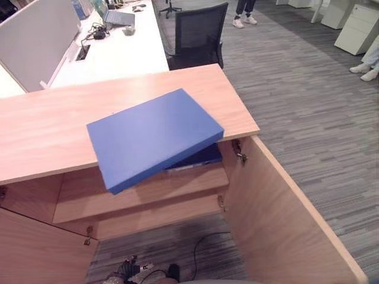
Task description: Put the empty folder in the office cabinet
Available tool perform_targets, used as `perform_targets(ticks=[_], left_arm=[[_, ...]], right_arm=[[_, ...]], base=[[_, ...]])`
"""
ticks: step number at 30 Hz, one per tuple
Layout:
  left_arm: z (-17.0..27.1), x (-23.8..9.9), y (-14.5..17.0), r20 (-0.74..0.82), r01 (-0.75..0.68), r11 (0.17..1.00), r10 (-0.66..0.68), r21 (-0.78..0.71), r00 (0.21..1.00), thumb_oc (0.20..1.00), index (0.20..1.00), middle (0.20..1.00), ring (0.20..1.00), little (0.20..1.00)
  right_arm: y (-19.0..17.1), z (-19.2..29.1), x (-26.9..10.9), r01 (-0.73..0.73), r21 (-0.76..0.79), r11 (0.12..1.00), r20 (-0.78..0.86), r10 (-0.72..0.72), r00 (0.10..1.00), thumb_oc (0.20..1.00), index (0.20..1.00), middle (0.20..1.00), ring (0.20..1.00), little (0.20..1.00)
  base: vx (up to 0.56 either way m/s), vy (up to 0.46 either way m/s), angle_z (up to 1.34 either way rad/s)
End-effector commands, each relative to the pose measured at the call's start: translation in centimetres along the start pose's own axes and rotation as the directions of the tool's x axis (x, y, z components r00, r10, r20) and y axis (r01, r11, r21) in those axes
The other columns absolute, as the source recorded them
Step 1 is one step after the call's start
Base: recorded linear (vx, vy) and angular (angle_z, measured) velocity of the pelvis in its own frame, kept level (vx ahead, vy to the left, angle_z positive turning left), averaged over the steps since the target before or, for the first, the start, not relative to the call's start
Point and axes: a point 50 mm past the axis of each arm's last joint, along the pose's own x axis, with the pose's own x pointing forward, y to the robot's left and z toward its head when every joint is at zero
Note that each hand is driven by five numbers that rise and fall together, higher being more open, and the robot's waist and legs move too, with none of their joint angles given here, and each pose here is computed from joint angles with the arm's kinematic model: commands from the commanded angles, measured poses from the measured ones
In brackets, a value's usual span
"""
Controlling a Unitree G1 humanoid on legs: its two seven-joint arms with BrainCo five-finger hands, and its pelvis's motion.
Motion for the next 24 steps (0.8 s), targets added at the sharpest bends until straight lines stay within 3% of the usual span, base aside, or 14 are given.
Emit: perform_targets(ticks=[1, 12, 24], left_arm=[[1.5, 0.2, 1.0, 0.05, -0.02, 0.999, 0.017, 0.048, 0.999, 1.0, 1.0, 1.0, 1.0, 1.0], [3.4, 0.4, 2.7, 0.106, -0.072, 0.997, 0.069, 0.022, 0.992, 1.0, 1.0, 1.0, 1.0, 1.0], [3.4, 0.5, 1.2, 0.102, -0.04, 0.999, 0.043, -0.034, 0.994, 1.0, 1.0, 1.0, 1.0, 1.0]], right_arm=[[3.7, 8.6, -0.3, -0.118, -0.004, 0.993, 0.279, 0.115, 0.953, 1.0, 1.0, 1.0, 1.0, 1.0], [5.4, 11.2, -0.9, -0.166, -0.027, 0.986, 0.36, 0.165, 0.918, 1.0, 1.0, 1.0, 1.0, 1.0], [3.8, 11.8, -0.8, -0.122, -0.038, 0.992, 0.381, 0.128, 0.916, 1.0, 1.0, 1.0, 1.0, 1.0]], base=[[-0.01, 0.147, -0.01], [-0.08, 0.059, -0.1], [-0.07, -0.104, 0.09]])
